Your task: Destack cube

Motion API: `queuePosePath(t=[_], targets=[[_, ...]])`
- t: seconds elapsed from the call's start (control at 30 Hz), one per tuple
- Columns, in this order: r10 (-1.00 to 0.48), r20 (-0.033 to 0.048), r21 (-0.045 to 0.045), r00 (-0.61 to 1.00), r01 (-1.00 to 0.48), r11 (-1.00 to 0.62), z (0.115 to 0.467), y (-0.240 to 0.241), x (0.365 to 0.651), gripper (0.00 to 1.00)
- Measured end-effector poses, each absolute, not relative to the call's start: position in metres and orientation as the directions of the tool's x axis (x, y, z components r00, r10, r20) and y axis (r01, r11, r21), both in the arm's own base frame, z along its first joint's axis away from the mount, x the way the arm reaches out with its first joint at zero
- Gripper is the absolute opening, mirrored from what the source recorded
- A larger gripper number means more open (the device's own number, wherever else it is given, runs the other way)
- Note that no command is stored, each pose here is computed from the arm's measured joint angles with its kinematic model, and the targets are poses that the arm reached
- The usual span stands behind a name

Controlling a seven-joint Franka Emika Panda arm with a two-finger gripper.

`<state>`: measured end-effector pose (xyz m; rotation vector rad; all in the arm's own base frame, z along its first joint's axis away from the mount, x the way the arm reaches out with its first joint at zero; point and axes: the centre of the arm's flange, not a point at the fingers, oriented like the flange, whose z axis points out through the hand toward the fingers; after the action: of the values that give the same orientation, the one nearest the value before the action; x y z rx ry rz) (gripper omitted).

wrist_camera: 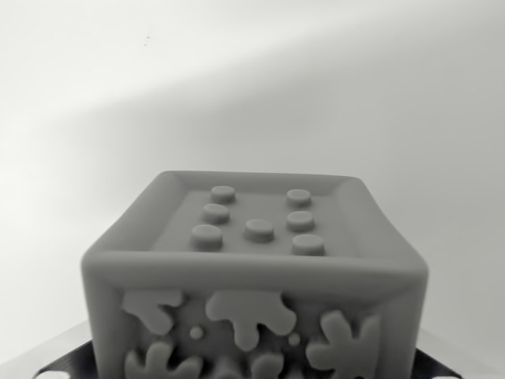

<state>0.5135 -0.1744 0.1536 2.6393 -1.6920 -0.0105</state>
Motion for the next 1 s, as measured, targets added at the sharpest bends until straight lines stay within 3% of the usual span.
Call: queuePosePath(t=[0.83, 0.87, 1.0], targets=[[-0.909, -0.0012, 0.0069, 0.417, -0.909, -0.417, 0.115, -0.175, 0.514, 0.00], [-0.909, -0.0010, 0.0067, 0.417, -0.909, -0.417, 0.115, -0.175, 0.514, 1.00], [-0.909, -0.0008, 0.0064, 0.417, -0.909, -0.417, 0.115, -0.175, 0.514, 1.00]])
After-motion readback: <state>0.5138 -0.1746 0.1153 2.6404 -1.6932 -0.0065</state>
